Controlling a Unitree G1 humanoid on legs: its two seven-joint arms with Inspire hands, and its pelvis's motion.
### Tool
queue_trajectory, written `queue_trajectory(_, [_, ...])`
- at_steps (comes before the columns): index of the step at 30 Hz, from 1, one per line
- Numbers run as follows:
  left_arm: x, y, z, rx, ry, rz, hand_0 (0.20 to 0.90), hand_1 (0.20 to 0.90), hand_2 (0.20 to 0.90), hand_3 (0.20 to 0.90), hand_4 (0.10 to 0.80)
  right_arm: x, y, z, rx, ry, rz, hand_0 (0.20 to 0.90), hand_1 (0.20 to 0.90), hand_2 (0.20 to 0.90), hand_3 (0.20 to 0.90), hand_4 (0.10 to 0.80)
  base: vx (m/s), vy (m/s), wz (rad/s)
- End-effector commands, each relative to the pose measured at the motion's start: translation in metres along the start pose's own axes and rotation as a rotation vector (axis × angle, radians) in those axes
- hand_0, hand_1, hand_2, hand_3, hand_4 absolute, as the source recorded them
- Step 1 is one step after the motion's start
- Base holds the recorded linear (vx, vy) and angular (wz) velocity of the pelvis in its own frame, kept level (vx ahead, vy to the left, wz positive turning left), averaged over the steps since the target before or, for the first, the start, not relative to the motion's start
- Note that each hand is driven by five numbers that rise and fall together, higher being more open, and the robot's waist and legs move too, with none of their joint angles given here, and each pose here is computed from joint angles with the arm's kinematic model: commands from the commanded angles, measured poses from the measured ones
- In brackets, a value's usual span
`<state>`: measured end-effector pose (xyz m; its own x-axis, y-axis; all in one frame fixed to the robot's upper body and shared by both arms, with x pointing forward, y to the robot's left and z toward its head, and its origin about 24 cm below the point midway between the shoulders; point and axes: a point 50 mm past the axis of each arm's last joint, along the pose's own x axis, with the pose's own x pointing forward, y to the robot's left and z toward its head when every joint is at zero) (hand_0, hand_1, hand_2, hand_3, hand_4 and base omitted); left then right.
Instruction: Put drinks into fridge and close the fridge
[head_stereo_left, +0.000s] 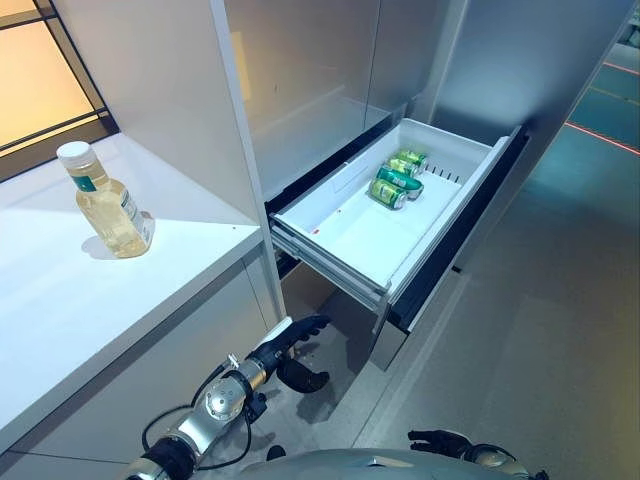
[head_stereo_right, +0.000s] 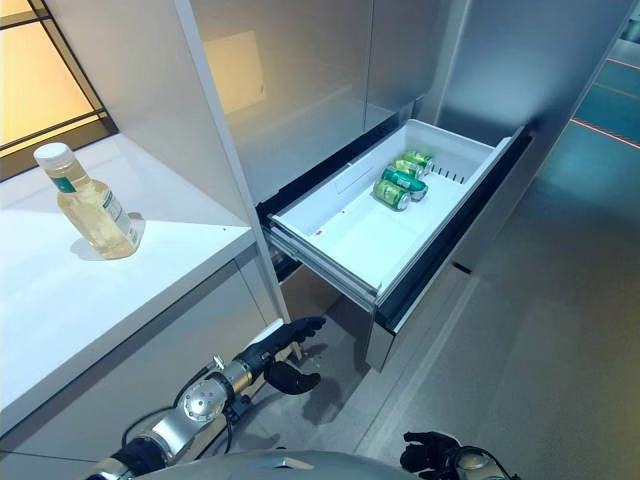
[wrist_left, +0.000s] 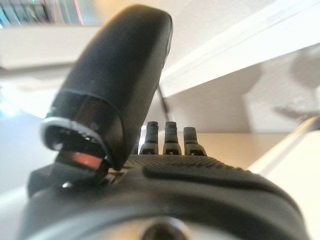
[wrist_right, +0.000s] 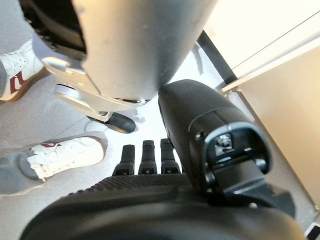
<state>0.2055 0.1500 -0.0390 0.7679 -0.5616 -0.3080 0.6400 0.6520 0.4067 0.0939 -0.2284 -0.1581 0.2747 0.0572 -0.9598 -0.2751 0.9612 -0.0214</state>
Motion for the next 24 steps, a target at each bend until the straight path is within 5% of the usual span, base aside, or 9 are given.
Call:
queue_trajectory(1, [0.016,0.046,0.086,0.102,-0.392,0.055,0.9,0.9,0.9,0.9,0.8,0.001,0.007,0.007,0.009,-0.018,0.027,0.9,0.9,0.9,0.9,0.8,-0.028,0.004,0.13])
queue_trajectory(14, [-0.029,0.094,0.175,-0.022,-0.809,0.058,0.9,0.9,0.9,0.9,0.8,0.001,0.015,-0.007,0.058,-0.028,0.02,0.9,0.9,0.9,0.9,0.8,-0.016,-0.013,0.08])
queue_trajectory(24, [-0.054,0.124,0.192,0.044,-0.934,0.327,0.9,0.9,0.9,0.9,0.8,0.002,0.017,-0.011,0.09,-0.031,0.013,0.9,0.9,0.9,0.9,0.8,0.0,0.0,0.0])
